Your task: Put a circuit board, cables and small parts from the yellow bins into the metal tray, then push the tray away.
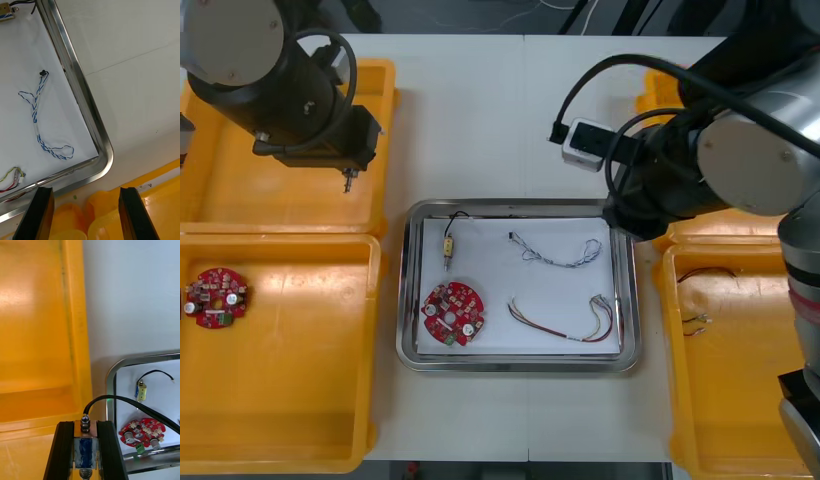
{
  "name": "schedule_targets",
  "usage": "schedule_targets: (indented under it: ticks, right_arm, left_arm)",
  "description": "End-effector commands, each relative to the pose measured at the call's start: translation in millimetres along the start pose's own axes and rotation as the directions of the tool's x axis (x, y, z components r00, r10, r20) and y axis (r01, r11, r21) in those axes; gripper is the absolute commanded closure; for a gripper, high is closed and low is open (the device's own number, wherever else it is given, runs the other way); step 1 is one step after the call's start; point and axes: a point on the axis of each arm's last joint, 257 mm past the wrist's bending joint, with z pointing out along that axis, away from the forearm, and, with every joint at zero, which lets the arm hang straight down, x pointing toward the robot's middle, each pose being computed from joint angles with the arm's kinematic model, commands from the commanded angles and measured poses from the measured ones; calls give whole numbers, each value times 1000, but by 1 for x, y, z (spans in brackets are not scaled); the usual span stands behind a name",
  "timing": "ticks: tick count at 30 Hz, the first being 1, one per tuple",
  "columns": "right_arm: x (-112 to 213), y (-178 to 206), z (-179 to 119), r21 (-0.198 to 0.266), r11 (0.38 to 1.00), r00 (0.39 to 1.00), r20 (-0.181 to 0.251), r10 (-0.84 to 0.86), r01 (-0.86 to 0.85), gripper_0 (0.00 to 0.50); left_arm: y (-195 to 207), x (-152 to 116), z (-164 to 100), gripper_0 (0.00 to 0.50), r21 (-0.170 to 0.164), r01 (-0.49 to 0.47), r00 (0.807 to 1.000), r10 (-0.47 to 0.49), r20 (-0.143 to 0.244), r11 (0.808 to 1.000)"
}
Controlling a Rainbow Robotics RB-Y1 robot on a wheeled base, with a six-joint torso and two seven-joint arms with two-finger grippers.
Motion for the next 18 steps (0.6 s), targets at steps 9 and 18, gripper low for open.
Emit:
schedule_targets:
  ticks: [9, 18]
  right_arm:
    - [85, -48, -61, 105, 927, 933, 28, 359, -360, 0]
    - [155, -50, -80, 108, 768, 774, 20, 633, -631, 0]
  left_arm:
    - [-100, 10, 1, 500, 47, 20, 1000, -21, 16, 999]
    - [-148, 36, 23, 500, 38, -21, 1000, 21, 0, 999]
